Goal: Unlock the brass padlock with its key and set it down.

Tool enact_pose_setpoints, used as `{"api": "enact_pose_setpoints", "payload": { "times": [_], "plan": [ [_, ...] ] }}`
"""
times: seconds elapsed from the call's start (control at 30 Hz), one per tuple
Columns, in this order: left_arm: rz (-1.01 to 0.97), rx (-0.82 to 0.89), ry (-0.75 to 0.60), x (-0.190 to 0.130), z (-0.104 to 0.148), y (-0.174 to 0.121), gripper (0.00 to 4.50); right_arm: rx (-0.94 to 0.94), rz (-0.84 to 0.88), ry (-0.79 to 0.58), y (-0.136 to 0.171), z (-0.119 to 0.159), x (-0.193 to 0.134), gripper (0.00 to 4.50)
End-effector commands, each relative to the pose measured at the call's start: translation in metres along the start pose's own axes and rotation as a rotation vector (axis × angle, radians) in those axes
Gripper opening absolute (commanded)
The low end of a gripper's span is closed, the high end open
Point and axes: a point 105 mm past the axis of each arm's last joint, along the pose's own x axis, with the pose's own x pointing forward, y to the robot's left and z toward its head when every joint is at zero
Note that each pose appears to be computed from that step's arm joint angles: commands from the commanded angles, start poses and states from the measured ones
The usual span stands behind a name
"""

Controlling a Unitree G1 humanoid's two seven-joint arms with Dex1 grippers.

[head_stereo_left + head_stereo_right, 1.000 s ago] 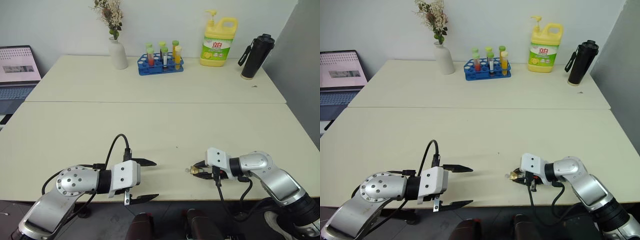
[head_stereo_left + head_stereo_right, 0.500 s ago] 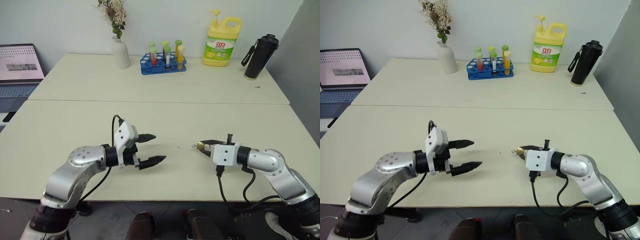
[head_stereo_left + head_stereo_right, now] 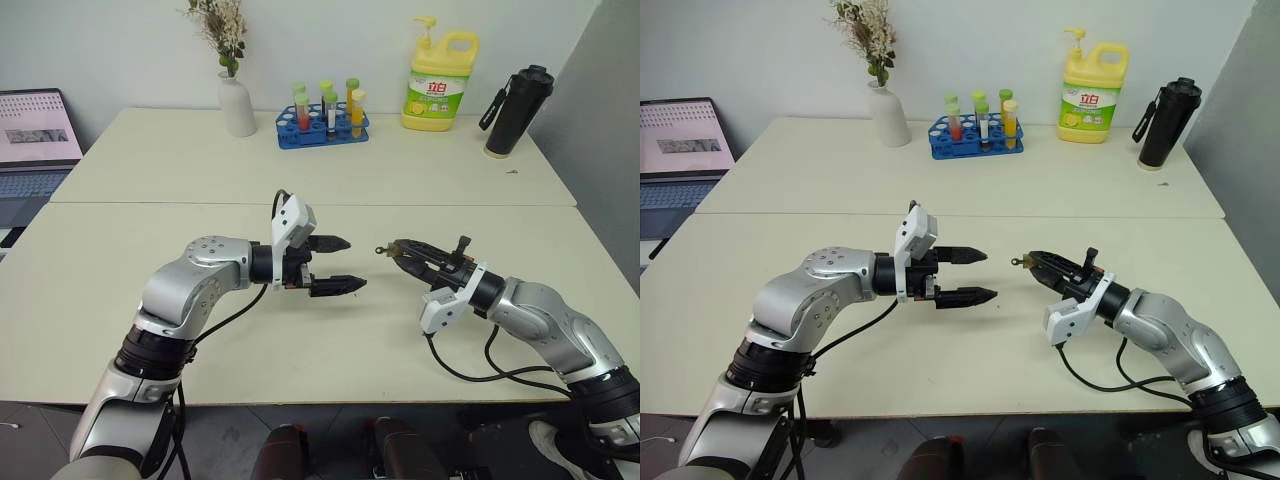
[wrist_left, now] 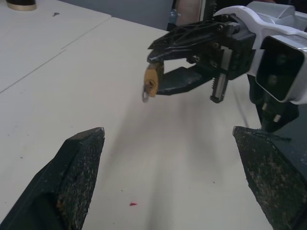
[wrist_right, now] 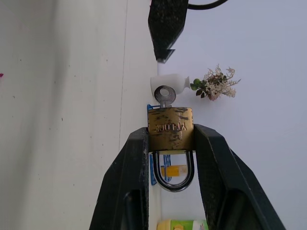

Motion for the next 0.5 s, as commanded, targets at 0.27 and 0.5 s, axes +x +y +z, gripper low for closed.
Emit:
{"api": "enact_pose_setpoints", "payload": {
  "times": [0.27,0.5],
  "plan": [
    [-0.028,0.057,-0.042,0.008,0.025,0.013,4.5,-0.005,-0.071,-0.064,-0.022,0.013,0.008,0.93],
    [-0.069,0.048,-0.045,0.011,0.027,0.011,2.98,0.0,-0.076,-0.081,-0.023,0.017,0.01,0.93]
  ]
}}
